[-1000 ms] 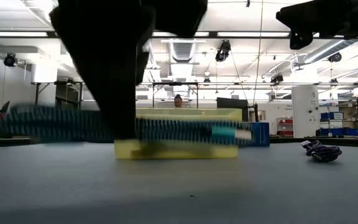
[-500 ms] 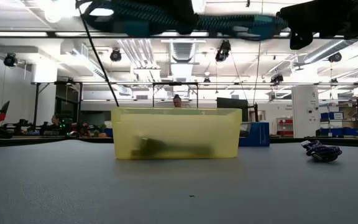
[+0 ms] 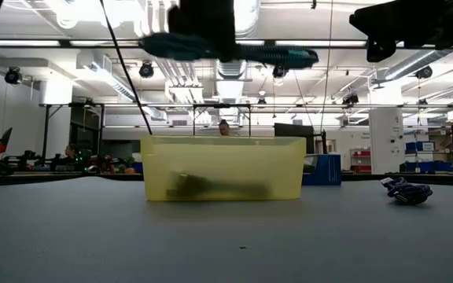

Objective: Pick and place USB-C Cables
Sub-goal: Put the blue charger cable into the yellow bin

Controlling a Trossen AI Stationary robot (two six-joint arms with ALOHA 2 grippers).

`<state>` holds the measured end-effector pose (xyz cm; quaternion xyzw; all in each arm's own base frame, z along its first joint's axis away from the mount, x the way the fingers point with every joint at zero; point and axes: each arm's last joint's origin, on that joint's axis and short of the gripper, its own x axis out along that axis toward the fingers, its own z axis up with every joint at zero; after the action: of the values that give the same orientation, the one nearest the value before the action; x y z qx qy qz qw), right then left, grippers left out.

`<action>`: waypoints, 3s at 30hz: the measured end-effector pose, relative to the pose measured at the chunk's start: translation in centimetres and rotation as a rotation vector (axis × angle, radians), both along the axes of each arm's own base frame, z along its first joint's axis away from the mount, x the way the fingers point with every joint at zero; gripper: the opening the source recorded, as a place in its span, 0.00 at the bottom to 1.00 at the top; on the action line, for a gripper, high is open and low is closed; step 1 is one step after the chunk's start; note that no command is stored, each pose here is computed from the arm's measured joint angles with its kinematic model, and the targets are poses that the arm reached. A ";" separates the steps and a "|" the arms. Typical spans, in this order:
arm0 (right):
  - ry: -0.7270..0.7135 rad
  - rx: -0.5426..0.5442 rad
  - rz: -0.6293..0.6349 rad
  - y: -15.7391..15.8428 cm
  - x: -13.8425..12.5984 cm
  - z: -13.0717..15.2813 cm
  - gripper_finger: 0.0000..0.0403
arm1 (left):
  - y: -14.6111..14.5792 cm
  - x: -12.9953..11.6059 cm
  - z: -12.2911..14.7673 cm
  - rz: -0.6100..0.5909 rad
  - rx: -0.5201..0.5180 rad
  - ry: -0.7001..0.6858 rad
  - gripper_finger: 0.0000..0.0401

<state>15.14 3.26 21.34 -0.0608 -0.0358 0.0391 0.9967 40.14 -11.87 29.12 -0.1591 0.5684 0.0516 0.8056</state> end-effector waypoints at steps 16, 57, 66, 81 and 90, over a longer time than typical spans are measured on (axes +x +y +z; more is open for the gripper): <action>0.000 -0.007 -0.001 0.0 0.0 0.0 0.12 | 7.9 0.9 -2.3 -0.070 0.135 0.081 0.04; 0.021 -0.019 -0.002 0.0 0.0 -0.2 0.12 | 9.5 0.4 -8.1 -0.008 0.278 0.125 0.04; 0.021 -0.019 -0.001 0.0 0.0 -0.2 0.12 | 9.5 0.0 -9.2 -0.006 0.292 0.148 0.04; 0.025 -0.020 -0.002 0.0 0.0 -0.3 0.12 | 9.5 0.2 -9.5 -0.007 0.296 0.119 0.11; 0.025 -0.020 -0.002 0.0 0.0 -0.3 0.12 | 9.5 0.2 -9.5 -0.006 0.296 0.119 0.11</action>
<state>15.15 3.26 21.09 -0.0704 -0.0231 0.0394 0.9965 40.30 -2.33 19.65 -0.0335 0.6019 0.1415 0.7852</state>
